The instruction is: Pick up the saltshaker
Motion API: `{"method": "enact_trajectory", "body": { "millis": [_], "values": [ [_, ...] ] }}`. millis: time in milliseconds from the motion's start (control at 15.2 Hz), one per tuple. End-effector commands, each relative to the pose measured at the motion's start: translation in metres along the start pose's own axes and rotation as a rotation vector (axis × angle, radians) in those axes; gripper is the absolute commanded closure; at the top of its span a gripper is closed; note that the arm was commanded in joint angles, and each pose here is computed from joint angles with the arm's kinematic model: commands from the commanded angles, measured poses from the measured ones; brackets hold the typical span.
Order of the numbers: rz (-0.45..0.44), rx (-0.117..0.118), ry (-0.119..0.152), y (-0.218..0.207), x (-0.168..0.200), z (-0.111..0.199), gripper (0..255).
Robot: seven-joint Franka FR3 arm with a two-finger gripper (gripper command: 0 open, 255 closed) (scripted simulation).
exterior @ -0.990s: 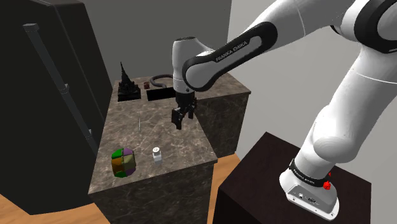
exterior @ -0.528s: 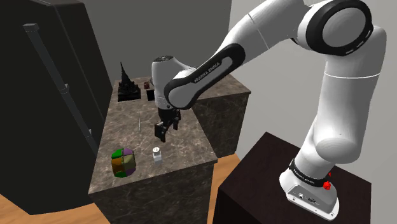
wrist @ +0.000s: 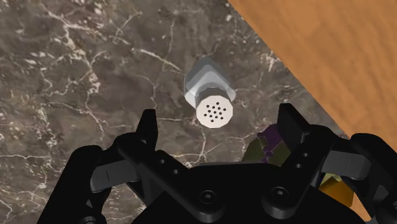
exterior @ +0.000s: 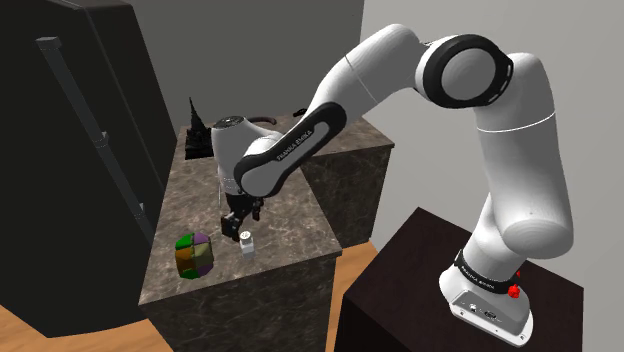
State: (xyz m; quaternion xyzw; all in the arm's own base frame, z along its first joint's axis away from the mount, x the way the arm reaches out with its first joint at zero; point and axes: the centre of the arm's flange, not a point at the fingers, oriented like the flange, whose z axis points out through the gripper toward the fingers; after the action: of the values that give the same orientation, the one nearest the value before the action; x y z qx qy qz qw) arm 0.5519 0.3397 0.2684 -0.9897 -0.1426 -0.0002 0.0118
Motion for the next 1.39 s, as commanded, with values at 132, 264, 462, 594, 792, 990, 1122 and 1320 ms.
{"method": "enact_trajectory", "body": {
  "millis": [132,264,462,594,792,990,1122,1320],
  "values": [
    [-0.001,-0.001,0.001,-0.001,0.001,0.022,0],
    [-0.001,-0.001,0.001,-0.001,0.001,0.032,0],
    [-0.001,-0.001,0.001,-0.001,0.001,0.036,255],
    [-0.001,-0.001,0.001,-0.001,0.001,0.036,255],
    [-0.001,-0.001,0.001,-0.001,0.002,0.036,255],
    [-0.001,-0.001,0.001,-0.001,0.002,0.036,255],
    [-0.001,-0.001,0.001,-0.001,0.001,0.030,255],
    [-0.001,-0.001,0.001,-0.001,0.001,0.014,255]
  ]
}}
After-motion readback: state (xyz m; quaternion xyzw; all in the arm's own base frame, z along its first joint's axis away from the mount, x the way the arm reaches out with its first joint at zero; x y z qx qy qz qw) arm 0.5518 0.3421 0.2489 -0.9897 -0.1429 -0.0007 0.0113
